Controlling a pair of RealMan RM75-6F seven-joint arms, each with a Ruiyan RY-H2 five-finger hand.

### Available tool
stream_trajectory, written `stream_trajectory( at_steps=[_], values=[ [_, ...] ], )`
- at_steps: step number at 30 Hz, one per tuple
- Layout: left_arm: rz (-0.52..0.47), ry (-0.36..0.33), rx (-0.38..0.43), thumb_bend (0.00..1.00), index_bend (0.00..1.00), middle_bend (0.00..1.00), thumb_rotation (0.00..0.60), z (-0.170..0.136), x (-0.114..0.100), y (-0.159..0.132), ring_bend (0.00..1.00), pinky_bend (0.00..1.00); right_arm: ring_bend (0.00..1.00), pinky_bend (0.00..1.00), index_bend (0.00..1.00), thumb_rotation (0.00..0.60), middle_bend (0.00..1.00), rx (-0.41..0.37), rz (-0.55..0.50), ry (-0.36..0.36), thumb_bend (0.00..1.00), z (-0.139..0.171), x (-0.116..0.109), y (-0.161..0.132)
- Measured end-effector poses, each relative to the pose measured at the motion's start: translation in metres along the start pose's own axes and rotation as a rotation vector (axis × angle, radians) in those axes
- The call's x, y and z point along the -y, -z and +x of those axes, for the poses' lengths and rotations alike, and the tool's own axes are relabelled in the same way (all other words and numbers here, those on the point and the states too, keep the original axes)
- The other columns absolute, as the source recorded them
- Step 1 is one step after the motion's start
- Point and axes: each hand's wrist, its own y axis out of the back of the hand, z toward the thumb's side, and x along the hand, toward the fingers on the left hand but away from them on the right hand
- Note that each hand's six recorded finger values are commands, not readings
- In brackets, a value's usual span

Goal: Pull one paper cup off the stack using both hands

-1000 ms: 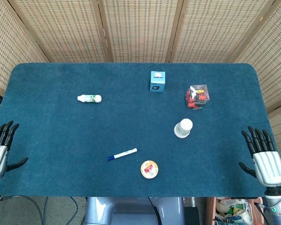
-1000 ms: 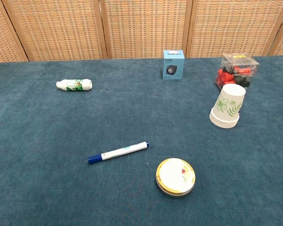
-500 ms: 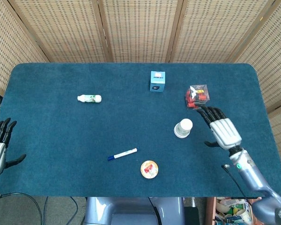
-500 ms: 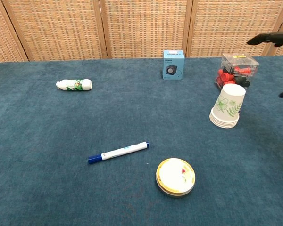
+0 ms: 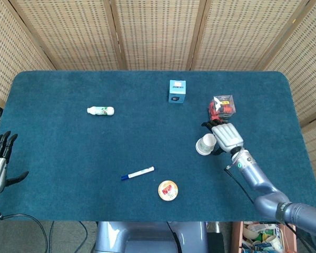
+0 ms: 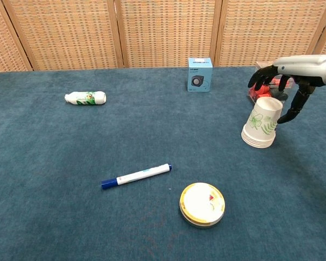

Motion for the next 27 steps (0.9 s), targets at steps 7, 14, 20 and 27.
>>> stream_trajectory(
  at_steps=[7, 14, 20, 27],
  values=[
    [-0.004, 0.011, -0.012, 0.13, 0.0, 0.0, 0.6, 0.005, 0.002, 0.002, 0.0, 0.0, 0.27, 0.44, 0.31, 0.6, 0.38, -0.003, -0.023, -0.016, 0.29, -0.013, 0.009, -0.007],
    [-0.002, 0.012, -0.017, 0.14, 0.0, 0.0, 0.6, 0.005, 0.002, 0.003, 0.0, 0.0, 0.35, 0.54, 0.42, 0.6, 0.47, 0.004, -0.007, -0.005, 0.37, -0.022, 0.014, -0.007],
    [-0.001, 0.017, -0.016, 0.14, 0.0, 0.0, 0.6, 0.007, 0.004, 0.003, 0.0, 0.0, 0.43, 0.66, 0.5, 0.6, 0.55, 0.006, 0.027, 0.017, 0.44, -0.021, 0.013, -0.006],
    [0.003, 0.012, -0.005, 0.13, 0.0, 0.0, 0.6, 0.009, 0.002, 0.0, 0.0, 0.0, 0.44, 0.67, 0.51, 0.6, 0.56, -0.003, -0.022, 0.023, 0.49, -0.017, 0.01, -0.007]
  ],
)
